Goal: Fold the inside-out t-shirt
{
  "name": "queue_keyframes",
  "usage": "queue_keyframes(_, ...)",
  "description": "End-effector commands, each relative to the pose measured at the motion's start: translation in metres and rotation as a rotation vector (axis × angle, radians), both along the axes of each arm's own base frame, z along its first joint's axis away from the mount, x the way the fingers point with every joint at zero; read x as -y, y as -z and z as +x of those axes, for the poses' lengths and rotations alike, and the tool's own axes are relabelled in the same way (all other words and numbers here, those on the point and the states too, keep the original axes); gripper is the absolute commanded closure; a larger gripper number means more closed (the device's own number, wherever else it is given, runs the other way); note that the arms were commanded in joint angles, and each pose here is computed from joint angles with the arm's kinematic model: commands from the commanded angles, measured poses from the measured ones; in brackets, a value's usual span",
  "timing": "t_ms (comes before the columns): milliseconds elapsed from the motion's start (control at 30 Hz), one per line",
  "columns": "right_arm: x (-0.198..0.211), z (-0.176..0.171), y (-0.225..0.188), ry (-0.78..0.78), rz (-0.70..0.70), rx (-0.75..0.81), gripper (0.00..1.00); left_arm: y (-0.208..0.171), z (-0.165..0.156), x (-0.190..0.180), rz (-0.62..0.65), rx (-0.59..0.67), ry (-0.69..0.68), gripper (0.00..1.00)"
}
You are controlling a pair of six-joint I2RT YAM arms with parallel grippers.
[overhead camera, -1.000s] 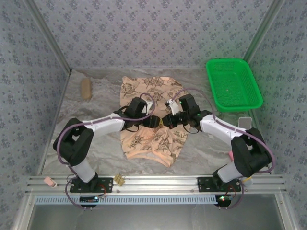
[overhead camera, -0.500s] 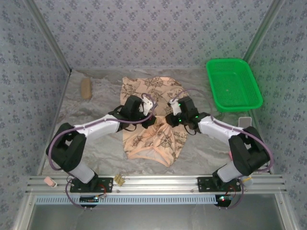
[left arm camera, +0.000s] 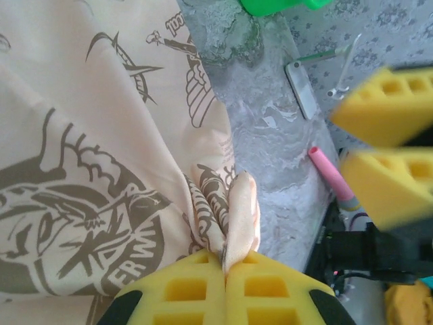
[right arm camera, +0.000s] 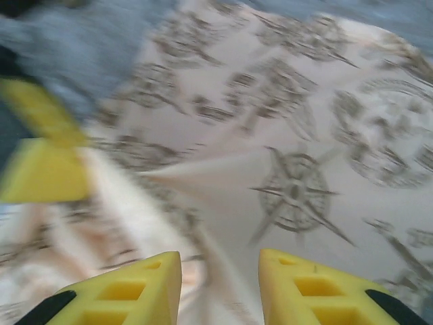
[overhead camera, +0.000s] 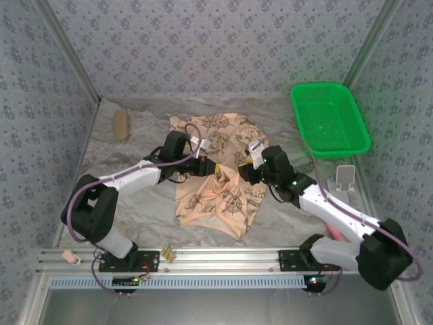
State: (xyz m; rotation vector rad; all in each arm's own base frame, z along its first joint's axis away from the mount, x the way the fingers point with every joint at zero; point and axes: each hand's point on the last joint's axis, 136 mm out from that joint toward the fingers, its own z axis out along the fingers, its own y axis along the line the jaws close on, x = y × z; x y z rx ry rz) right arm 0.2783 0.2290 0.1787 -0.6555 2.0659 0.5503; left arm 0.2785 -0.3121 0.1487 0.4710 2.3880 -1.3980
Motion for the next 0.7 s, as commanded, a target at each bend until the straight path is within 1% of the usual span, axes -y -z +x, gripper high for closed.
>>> queue_keyframes(0, -0.048, -0.046, 0.012, -0.32, 0.087, -0.042, 0.64, -0.012, -0.011, 0.008, -0.09, -0.095, 0.043, 1.0)
queue_keyframes(33, -0.057, -0.05, 0.017, -0.361, 0.068, -0.011, 0.64, -0.011, -0.013, 0.008, -0.098, -0.119, 0.044, 1.0)
queue_keyframes(100, -0.067, -0.046, 0.026, -0.356, 0.028, 0.029, 0.63, -0.011, -0.015, 0.009, -0.103, -0.153, 0.048, 1.0)
queue_keyframes(200, -0.065, -0.017, 0.04, -0.238, -0.016, 0.046, 0.59, -0.006, -0.02, 0.007, -0.091, -0.2, 0.05, 1.0)
queue_keyframes(233, -0.061, -0.007, 0.045, -0.202, -0.035, 0.049, 0.56, -0.003, -0.022, 0.006, -0.08, -0.21, 0.051, 1.0)
queue_keyframes(267, -0.057, 0.004, 0.048, -0.159, -0.037, 0.041, 0.55, 0.001, -0.023, 0.004, -0.062, -0.219, 0.049, 1.0)
queue_keyframes(333, -0.057, 0.014, 0.05, -0.15, 0.015, -0.011, 0.55, 0.009, -0.025, 0.002, -0.031, -0.235, 0.05, 1.0)
queue_keyframes(367, -0.059, 0.017, 0.052, -0.15, 0.029, -0.036, 0.56, 0.01, -0.025, 0.002, -0.034, -0.242, 0.056, 1.0)
queue_keyframes(400, -0.062, 0.017, 0.053, -0.162, 0.033, -0.043, 0.58, 0.011, -0.026, 0.004, -0.042, -0.247, 0.065, 1.0)
queue_keyframes(433, -0.065, 0.016, 0.056, -0.174, 0.03, -0.055, 0.65, 0.012, -0.027, 0.005, -0.049, -0.252, 0.068, 1.0)
queue_keyframes(500, -0.069, 0.011, 0.06, -0.209, 0.04, -0.081, 0.86, 0.014, -0.025, 0.005, -0.052, -0.251, 0.063, 1.0)
queue_keyframes(533, -0.07, 0.008, 0.06, -0.222, 0.05, -0.085, 0.92, 0.014, -0.023, 0.005, -0.053, -0.247, 0.06, 0.99)
queue_keyframes(600, -0.072, -0.004, 0.058, -0.289, 0.077, -0.106, 0.99, 0.016, -0.018, 0.001, -0.036, -0.226, 0.042, 0.98)
queue_keyframes(667, -0.068, -0.015, 0.055, -0.333, 0.079, -0.117, 1.0, 0.019, -0.011, -0.005, -0.024, -0.209, 0.017, 0.98)
